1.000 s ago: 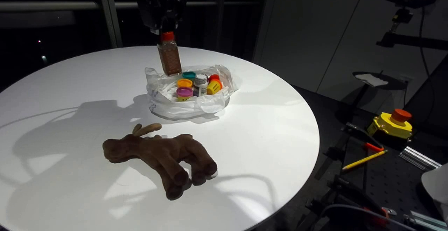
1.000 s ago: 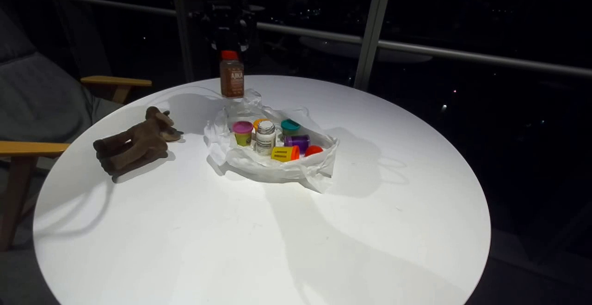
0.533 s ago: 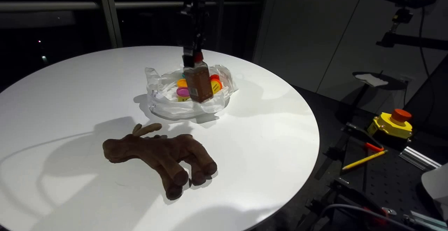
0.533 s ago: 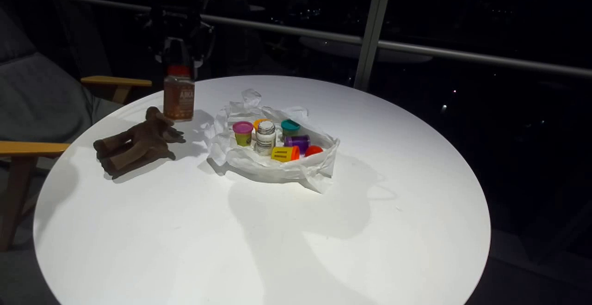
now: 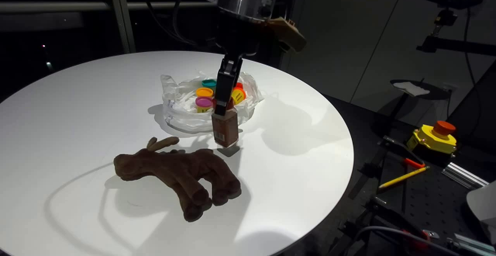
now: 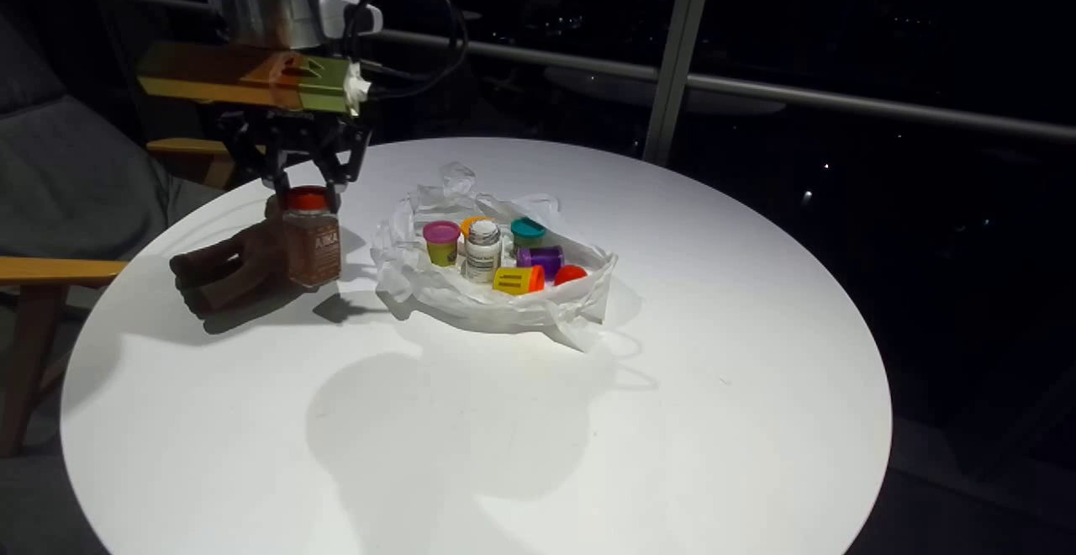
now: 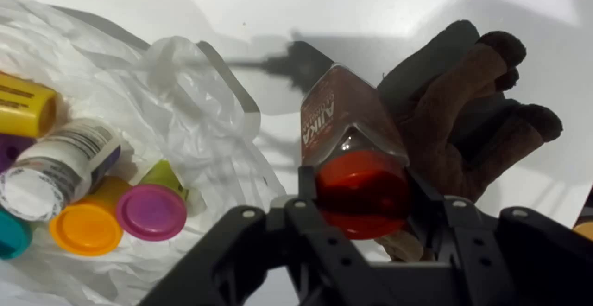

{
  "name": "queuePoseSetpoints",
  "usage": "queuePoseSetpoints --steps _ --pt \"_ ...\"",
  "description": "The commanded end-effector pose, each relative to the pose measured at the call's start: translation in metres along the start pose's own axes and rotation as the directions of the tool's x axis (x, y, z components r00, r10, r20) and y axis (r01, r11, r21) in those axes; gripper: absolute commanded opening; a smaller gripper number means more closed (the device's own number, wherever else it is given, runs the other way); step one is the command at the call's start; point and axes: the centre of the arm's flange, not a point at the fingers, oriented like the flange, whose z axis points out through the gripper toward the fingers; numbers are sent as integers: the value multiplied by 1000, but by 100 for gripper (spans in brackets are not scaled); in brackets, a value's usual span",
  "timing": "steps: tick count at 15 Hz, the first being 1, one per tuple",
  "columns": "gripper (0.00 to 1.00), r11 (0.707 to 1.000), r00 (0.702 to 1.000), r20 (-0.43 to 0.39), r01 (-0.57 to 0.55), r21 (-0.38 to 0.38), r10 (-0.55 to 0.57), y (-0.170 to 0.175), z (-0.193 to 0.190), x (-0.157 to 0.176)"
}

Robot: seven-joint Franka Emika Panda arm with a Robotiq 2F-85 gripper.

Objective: Remove the things from the plastic bag and put them on the table

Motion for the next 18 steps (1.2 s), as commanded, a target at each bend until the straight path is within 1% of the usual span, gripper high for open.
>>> queuePoseSetpoints --steps 1,3,5,11,14,16,18 --pt "20 998 984 -176 21 -60 -32 -24 -15 -12" --pt "20 998 973 -229 20 -66 -35 -29 -12 -12" --pt "20 996 969 -241 38 -77 -55 -34 -6 -16" --pt "20 988 969 -207 113 -109 -133 -43 10 -32" --pt "20 982 973 -161 149 -116 -167 -45 19 -38" --pt "20 982 976 -137 157 -105 -171 -45 25 -40" --pt "21 983 978 -130 153 -102 -166 -45 28 -42"
